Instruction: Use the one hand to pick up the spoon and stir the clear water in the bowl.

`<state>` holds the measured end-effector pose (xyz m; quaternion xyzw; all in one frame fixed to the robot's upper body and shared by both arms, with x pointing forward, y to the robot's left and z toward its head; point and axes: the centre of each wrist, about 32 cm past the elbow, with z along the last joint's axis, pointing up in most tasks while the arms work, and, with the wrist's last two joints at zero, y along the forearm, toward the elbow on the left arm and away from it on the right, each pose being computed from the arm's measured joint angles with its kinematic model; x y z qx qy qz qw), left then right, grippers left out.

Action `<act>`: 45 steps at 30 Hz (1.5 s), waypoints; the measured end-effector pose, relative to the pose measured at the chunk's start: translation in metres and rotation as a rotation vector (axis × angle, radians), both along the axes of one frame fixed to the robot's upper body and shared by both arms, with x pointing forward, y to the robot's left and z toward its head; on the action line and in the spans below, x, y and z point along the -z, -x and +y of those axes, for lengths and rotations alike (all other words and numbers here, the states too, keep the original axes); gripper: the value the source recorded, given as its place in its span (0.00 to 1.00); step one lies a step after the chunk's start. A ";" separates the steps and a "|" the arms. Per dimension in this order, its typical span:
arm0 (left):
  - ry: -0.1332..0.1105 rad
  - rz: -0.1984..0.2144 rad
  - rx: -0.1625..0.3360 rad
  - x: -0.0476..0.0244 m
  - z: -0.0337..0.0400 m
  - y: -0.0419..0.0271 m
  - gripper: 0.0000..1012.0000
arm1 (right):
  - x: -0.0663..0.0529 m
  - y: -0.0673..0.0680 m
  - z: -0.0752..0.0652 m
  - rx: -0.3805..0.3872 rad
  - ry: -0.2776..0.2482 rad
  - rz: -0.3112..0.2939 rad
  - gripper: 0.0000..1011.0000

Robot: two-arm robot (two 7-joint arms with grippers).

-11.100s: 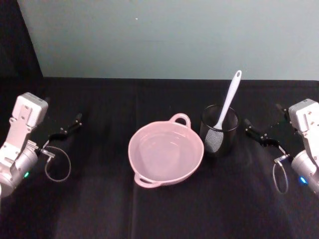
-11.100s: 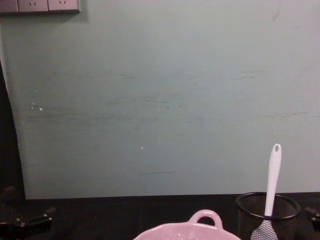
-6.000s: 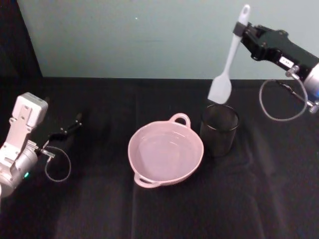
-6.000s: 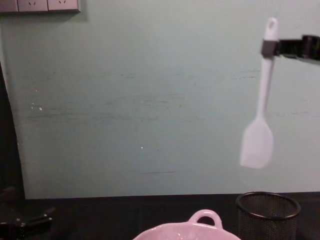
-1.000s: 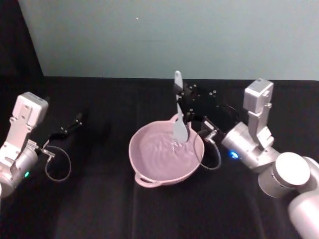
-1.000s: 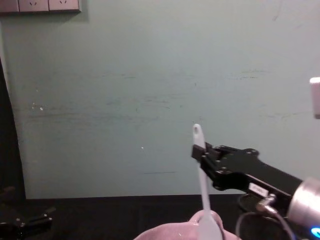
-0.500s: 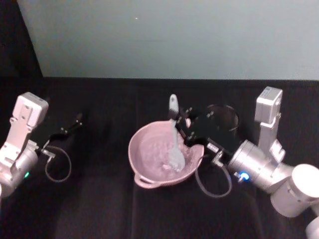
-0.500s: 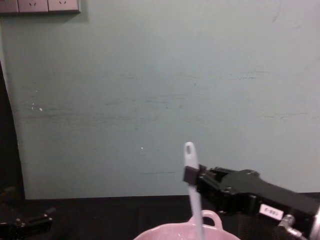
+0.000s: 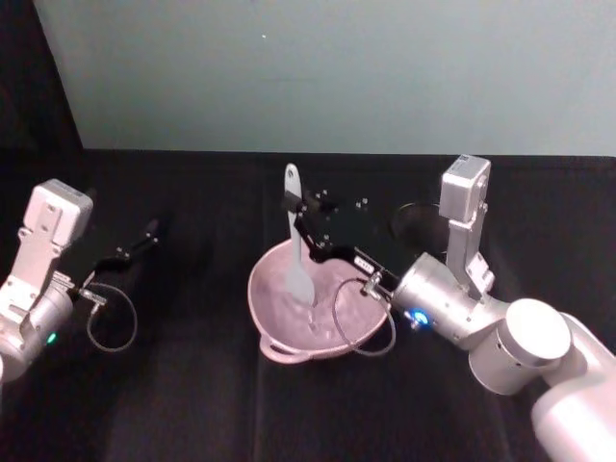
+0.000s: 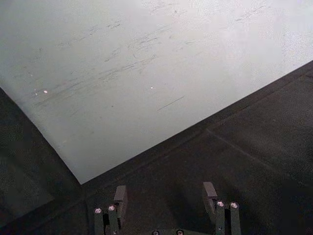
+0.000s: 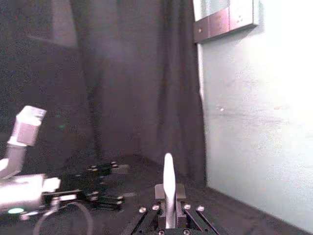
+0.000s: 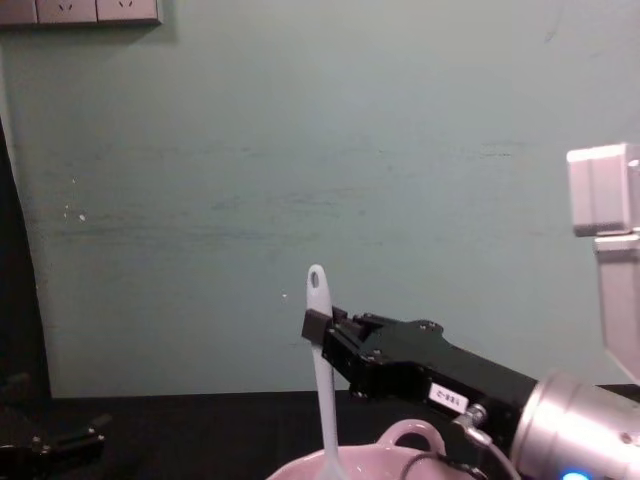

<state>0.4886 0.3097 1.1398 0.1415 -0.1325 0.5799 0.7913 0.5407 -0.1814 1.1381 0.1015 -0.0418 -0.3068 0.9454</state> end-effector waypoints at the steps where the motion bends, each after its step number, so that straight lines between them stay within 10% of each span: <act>1: 0.000 0.000 0.000 0.0000 0.0000 0.0000 1.00 | 0.001 -0.004 0.002 0.018 0.003 -0.016 0.11; 15: 0.000 0.000 0.000 0.0000 0.0000 0.0000 1.00 | -0.007 -0.014 -0.028 0.160 0.081 -0.125 0.11; 24: 0.000 0.000 0.000 0.0000 0.0000 0.0000 1.00 | -0.016 0.013 -0.043 0.051 0.068 -0.032 0.11; 34: 0.000 0.000 0.000 0.0000 0.0000 0.0000 1.00 | -0.016 0.016 -0.024 -0.077 -0.012 0.029 0.11; 45: 0.000 0.000 0.000 0.0000 0.0000 0.0000 1.00 | -0.001 -0.011 0.002 -0.034 -0.042 -0.031 0.11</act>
